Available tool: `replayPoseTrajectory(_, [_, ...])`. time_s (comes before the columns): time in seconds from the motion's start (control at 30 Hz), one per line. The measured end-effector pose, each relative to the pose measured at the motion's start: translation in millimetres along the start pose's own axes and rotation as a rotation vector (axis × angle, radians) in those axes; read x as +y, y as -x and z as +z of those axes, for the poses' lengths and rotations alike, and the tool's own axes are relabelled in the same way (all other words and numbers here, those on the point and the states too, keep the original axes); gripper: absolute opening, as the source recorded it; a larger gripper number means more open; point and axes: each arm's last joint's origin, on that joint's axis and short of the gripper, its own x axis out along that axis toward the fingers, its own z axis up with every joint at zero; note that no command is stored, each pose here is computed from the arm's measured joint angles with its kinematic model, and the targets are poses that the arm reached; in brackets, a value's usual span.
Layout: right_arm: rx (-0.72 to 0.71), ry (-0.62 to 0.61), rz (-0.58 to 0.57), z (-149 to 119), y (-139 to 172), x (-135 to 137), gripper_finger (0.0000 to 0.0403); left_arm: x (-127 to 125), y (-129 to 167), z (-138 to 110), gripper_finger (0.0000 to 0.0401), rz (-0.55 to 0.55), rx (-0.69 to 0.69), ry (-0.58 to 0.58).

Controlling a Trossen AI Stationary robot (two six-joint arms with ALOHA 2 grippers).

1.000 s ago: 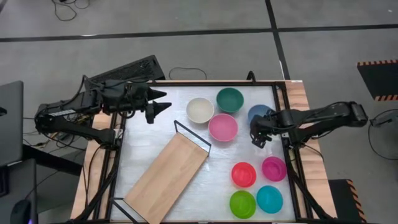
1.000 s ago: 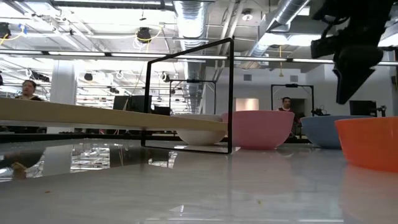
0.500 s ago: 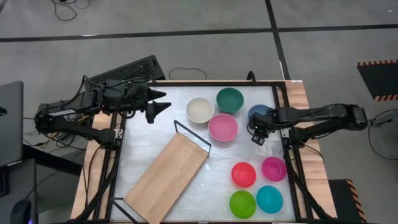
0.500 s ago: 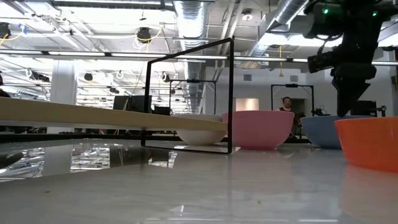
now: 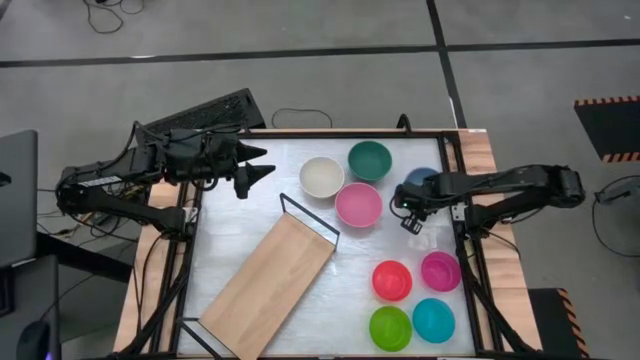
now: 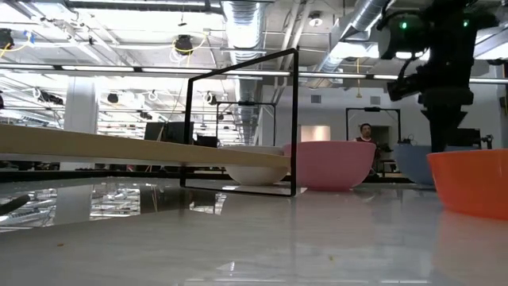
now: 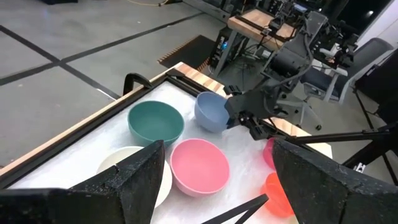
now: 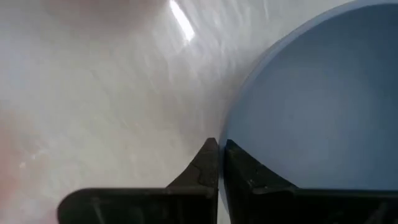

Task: Place and stack bowls onto a shelf
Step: Put the big blue bowl on the shelf

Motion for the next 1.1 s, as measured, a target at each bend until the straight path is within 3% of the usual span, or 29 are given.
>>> replayPoseTrajectory(0.33, [-0.127,-0.010,0.066,16,73,-10,0.0027,0,-2,-2,0.0281,-0.001,0.016,-0.042])
replayPoseTrajectory(0.53, [-0.412,0.094,0.203,40,149,-7,0.0027,0,-10,-8,0.0281,0.018,0.079,-0.166])
replayPoseTrajectory(0.7, [-0.634,0.277,0.284,62,195,12,0.0027,-4,-20,-11,0.0281,-0.052,0.111,-0.229])
replayPoseTrajectory(0.93, [-0.572,0.638,0.307,91,195,56,0.0027,-13,-35,-12,0.0281,-0.128,0.078,-0.510])
replayPoseTrajectory(1.1, [-0.519,0.775,0.350,111,184,80,0.0027,-19,-37,-11,0.0281,-0.152,0.019,-0.757])
